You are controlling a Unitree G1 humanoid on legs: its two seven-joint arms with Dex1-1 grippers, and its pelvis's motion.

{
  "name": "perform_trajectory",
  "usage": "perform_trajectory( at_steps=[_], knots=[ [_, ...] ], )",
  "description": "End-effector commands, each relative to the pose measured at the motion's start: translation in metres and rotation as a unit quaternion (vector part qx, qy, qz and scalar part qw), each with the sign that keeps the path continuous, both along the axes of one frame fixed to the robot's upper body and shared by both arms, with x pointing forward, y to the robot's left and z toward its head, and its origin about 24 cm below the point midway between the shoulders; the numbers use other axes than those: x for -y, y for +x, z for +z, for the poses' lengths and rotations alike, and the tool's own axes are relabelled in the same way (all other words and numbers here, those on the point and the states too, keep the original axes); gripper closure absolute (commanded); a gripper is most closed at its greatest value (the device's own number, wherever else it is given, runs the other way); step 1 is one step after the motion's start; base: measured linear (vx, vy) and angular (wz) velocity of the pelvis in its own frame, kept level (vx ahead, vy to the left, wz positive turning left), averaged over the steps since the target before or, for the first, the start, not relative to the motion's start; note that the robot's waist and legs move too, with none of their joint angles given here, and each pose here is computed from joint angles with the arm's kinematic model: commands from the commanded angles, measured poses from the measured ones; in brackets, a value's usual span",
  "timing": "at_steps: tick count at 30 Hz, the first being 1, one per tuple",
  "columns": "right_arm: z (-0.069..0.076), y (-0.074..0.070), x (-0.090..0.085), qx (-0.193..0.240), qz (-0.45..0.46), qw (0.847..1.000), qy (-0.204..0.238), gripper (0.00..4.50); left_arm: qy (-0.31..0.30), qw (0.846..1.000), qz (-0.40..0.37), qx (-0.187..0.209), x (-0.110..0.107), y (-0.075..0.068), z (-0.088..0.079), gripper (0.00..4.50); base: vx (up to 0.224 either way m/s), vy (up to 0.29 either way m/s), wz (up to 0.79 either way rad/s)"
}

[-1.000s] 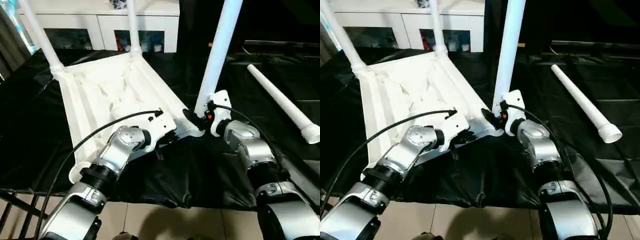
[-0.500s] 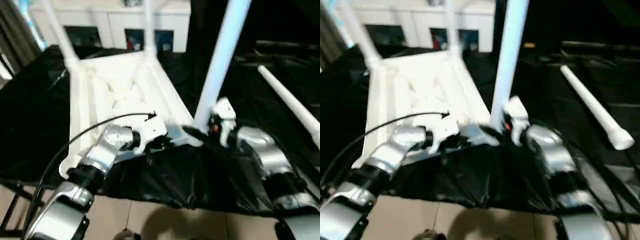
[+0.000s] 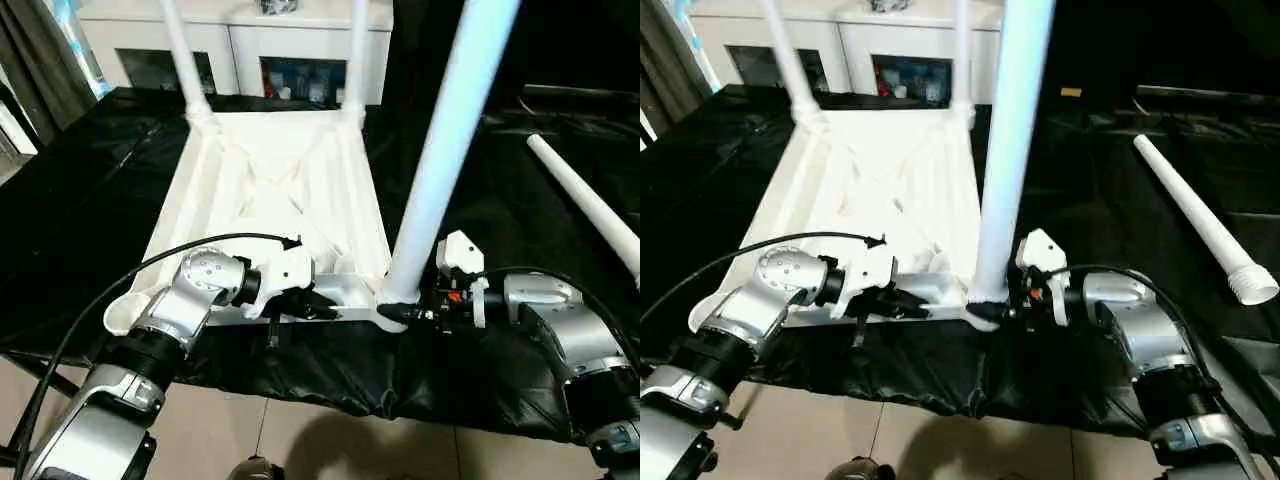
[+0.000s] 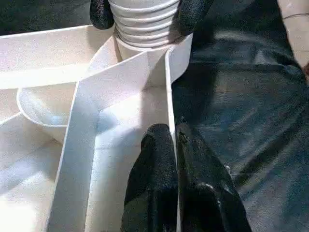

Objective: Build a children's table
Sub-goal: Rotate leg to tighten

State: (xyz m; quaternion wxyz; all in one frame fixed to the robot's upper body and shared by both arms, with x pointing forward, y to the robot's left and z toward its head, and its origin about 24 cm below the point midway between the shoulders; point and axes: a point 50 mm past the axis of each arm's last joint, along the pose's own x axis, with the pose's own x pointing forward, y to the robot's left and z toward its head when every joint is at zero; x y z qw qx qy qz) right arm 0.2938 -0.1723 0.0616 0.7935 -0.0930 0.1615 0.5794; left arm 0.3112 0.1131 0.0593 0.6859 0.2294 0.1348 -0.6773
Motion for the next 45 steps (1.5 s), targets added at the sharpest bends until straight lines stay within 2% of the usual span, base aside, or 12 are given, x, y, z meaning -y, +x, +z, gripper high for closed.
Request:
perform_trajectory(
  at_steps=[1,9,14,15,18,21,22,24,29,30,36,45],
  knots=[
    [0.0,-0.005,-0.006,-0.006,0.027,1.0,0.003,1.7,-0.02,0.998,-0.043,0.03,0.01,-0.002,0.012,4.5,0.0,0.0,0.0],
    [-0.003,-0.011,-0.009,-0.015,0.04,0.999,0.001,1.74,-0.01,0.998,-0.048,0.029,0.007,-0.003,0.009,4.5,0.0,0.0,0.0],
    [-0.008,-0.009,-0.012,-0.015,-0.013,1.0,0.013,1.74,-0.018,0.999,-0.001,0.034,0.01,0.003,0.007,4.5,0.0,0.0,0.0],
    [-0.018,0.002,-0.016,-0.004,-0.124,0.992,0.017,1.74,-0.021,0.996,0.074,0.054,0.02,0.015,0.008,4.5,0.0,0.0,0.0],
    [-0.026,0.011,-0.023,-0.002,-0.213,0.977,0.025,1.74,-0.038,0.989,0.13,0.062,0.034,0.022,0.009,4.5,0.0,0.0,0.0],
    [-0.029,0.014,-0.029,-0.001,-0.243,0.97,0.026,1.75,-0.046,0.987,0.143,0.064,0.041,0.023,0.01,4.5,0.0,0.0,0.0],
    [-0.033,0.022,-0.046,0.002,-0.301,0.953,0.036,1.75,-0.059,0.983,0.16,0.066,0.062,0.021,0.01,4.5,0.0,0.0,0.0],
    [-0.032,0.028,-0.062,0.004,-0.337,0.94,0.054,1.75,-0.074,0.982,0.159,0.063,0.079,0.017,0.009,4.5,0.0,0.0,0.0],
    [-0.027,0.032,-0.071,0.018,-0.345,0.936,0.071,1.75,-0.076,0.984,0.149,0.06,0.088,0.013,0.007,4.5,0.0,0.0,0.0],
    [-0.024,0.033,-0.073,0.023,-0.345,0.935,0.078,1.4,-0.072,0.984,0.148,0.063,0.088,0.012,0.006,4.5,0.0,0.0,0.0],
    [-0.021,0.03,-0.062,0.036,-0.311,0.947,0.076,0.83,-0.064,0.987,0.127,0.071,0.077,0.011,0.005,4.5,0.0,0.0,0.0],
    [-0.014,0.016,-0.029,0.062,-0.183,0.98,0.034,0.83,-0.068,0.995,0.062,0.05,0.05,0.002,0.004,4.5,0.0,0.0,0.0]
  ],
)
